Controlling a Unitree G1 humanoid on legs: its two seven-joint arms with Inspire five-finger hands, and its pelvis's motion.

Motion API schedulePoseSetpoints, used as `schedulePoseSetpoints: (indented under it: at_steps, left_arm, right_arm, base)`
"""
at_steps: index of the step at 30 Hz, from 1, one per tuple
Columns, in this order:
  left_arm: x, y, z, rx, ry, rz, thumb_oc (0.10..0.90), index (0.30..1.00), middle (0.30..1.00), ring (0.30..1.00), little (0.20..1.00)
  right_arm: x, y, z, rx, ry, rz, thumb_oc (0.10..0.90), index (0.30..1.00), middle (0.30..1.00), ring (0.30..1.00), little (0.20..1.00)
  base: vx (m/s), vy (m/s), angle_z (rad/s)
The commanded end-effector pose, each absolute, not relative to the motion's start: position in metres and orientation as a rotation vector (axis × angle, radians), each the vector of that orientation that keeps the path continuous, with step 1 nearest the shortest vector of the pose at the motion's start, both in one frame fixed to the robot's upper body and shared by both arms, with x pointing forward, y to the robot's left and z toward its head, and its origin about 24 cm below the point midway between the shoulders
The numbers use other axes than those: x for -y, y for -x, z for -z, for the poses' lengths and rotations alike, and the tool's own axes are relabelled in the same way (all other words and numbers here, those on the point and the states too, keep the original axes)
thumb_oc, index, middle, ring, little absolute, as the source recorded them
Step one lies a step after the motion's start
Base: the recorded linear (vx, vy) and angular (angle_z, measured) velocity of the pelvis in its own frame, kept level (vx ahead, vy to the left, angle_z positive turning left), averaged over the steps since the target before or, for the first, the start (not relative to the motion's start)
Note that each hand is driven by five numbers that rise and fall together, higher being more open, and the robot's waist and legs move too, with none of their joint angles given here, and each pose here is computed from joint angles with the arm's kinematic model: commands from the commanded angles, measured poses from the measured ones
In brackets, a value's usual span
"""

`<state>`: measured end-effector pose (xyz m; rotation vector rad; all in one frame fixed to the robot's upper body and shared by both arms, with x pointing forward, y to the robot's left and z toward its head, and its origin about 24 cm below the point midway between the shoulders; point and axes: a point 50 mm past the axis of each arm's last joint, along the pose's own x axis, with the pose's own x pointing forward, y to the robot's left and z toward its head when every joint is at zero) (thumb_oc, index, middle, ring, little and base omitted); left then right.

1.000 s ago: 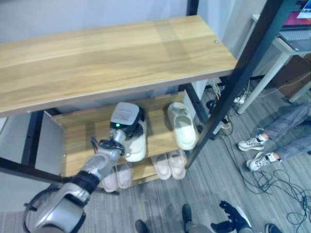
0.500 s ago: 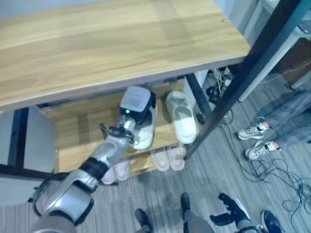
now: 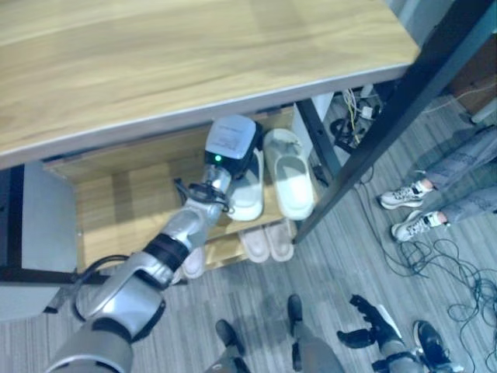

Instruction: Arrange the slippers neatly on the shoe rack.

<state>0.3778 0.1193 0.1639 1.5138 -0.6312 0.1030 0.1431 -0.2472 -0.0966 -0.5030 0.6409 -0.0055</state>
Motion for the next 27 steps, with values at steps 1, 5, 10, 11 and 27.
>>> schedulePoseSetpoints:
  at_steps: [1,5,10,11,27]
  left_arm:
    - [-0.109,-0.392,-0.192,0.655,-1.499,-0.182,0.8,0.9,0.9,0.9,0.9]
    - [-0.111,-0.386,-0.183,0.605,-1.392,-0.14,0.8,0.9,0.9,0.9,0.9]
    - [-0.119,-0.376,-0.174,0.604,-1.349,-0.115,0.8,0.9,0.9,0.9,0.9]
    - [-0.121,-0.375,-0.171,0.595,-1.347,-0.111,0.8,0.9,0.9,0.9,0.9]
    - [-0.126,-0.367,-0.155,0.563,-1.314,-0.065,0.8,0.9,0.9,0.9,0.9]
  right_arm:
    - [0.264,-0.151,0.077,-0.546,0.555,0.031,0.8,0.9,0.9,0.9,0.9]
    - [0.263,-0.145,0.085,-0.589,0.519,0.062,0.8,0.9,0.9,0.9,0.9]
    - [0.258,-0.139,0.092,-0.63,0.491,0.06,0.8,0.9,0.9,0.9,0.9]
    - [0.257,-0.139,0.093,-0.636,0.489,0.057,0.8,0.9,0.9,0.9,0.9]
    - [0.25,-0.127,0.108,-0.719,0.459,0.05,0.8,0.9,0.9,0.9,0.9]
  base:
    - [0.0,0.0,0.0]
    - [0.02,-0.026,0.0]
    - [0.02,-0.015,0.04]
    - [0.0,0.0,0.0]
    - [0.0,-0.005,0.04]
